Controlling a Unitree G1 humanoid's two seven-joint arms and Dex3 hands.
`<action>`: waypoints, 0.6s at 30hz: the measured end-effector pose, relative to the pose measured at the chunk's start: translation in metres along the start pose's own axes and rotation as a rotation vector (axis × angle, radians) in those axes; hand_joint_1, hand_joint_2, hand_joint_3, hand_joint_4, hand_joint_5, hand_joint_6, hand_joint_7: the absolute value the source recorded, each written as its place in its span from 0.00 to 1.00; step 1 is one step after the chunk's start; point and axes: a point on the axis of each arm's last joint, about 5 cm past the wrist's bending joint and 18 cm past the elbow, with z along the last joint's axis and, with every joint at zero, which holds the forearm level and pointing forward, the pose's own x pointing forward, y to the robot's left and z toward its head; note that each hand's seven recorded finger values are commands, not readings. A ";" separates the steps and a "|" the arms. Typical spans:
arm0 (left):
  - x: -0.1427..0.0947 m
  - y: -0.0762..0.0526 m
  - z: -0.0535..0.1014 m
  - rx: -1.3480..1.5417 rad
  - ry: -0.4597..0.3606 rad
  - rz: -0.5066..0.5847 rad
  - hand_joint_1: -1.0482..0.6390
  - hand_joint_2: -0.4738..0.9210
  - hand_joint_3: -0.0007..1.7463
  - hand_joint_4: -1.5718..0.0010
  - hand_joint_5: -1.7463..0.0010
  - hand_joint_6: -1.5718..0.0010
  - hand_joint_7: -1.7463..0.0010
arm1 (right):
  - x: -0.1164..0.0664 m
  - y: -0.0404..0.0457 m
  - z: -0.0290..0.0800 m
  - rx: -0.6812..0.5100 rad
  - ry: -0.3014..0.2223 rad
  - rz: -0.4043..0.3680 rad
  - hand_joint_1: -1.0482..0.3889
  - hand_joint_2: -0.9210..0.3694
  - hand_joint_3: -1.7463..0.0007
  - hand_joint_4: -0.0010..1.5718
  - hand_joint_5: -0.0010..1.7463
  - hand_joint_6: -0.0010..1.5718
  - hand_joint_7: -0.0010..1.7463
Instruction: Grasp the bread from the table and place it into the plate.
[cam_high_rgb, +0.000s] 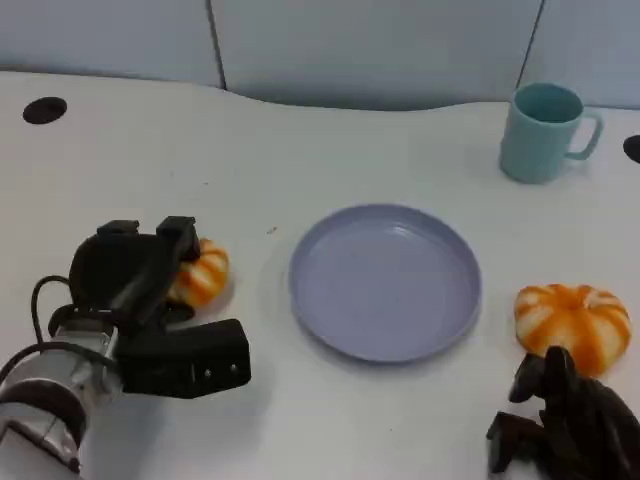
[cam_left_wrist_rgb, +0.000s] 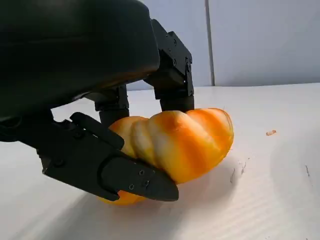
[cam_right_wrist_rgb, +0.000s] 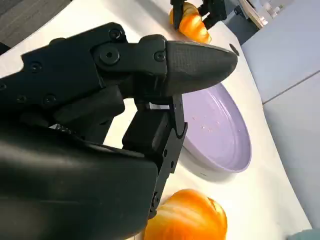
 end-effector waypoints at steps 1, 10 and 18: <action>0.000 0.000 0.000 0.000 0.000 0.000 0.53 0.97 0.21 0.53 0.00 0.64 0.00 | 0.000 0.0000 0.000 0.000 0.000 0.000 0.43 0.00 0.72 0.81 0.74 0.72 0.74; 0.043 0.049 0.044 -0.180 -0.285 0.243 0.55 0.71 0.62 0.43 0.00 0.55 0.00 | 0.001 0.0011 0.000 -0.004 0.004 0.014 0.42 0.00 0.73 0.80 0.75 0.72 0.74; 0.045 0.047 0.080 -0.194 -0.523 0.208 0.55 0.67 0.68 0.42 0.00 0.55 0.00 | 0.003 0.0030 -0.001 -0.002 0.003 0.021 0.42 0.00 0.73 0.80 0.75 0.72 0.73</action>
